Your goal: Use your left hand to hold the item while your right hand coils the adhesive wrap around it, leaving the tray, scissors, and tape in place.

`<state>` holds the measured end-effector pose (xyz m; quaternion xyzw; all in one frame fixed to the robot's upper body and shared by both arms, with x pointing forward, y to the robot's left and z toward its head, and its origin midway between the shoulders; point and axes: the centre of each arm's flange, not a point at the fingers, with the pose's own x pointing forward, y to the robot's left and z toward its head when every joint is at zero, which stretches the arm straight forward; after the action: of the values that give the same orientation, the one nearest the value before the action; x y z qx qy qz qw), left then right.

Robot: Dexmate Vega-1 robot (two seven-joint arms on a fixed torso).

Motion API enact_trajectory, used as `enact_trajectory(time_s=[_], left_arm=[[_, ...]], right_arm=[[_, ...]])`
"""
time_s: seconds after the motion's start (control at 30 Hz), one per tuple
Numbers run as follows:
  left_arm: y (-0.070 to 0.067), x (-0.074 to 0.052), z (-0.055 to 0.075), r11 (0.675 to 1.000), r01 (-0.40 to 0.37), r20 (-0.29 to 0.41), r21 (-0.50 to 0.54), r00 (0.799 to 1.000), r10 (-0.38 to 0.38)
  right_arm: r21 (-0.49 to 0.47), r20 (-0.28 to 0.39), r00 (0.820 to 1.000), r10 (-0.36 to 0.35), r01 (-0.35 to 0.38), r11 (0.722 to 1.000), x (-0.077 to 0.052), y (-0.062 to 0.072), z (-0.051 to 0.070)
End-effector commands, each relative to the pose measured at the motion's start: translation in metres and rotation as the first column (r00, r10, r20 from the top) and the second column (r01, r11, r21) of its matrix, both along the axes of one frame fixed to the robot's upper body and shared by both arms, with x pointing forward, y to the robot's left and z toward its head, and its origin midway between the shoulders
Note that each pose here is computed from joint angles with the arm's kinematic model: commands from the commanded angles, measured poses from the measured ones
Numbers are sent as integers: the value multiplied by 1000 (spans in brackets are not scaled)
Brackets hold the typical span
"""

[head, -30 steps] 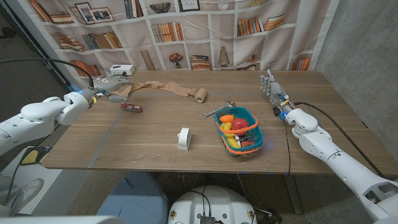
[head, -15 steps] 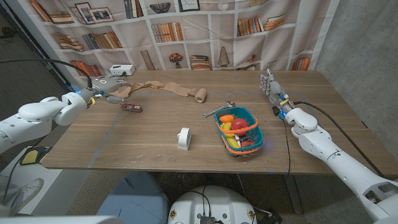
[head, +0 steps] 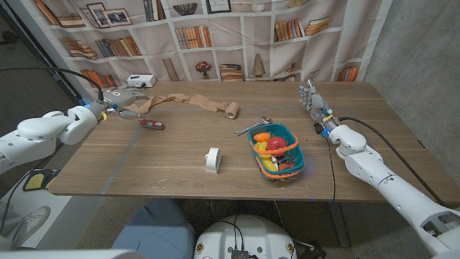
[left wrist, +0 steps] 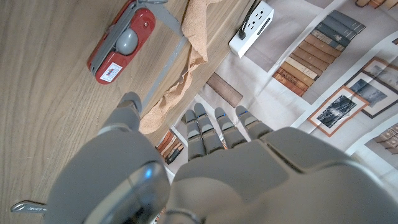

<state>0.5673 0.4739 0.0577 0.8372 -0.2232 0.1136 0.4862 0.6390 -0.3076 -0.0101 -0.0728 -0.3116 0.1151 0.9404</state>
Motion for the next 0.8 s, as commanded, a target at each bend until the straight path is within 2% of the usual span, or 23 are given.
enact_trajectory(time_s=[0.03,0.5,0.8], left_arm=[[5,1,3,1000,-12,-2,15,1000,12],[13,5,-3,999,-37,-29,22,999,37],[16,7,-2,999,-31,-32,34,999,32]], right_arm=[[-1,1,1000,-4,4,1000,-2,1,-1],[-5,-7,1000,-6,6,1000,-2,3,-1],[-13,-7,1000,-7,6,1000,-2,5,-1]])
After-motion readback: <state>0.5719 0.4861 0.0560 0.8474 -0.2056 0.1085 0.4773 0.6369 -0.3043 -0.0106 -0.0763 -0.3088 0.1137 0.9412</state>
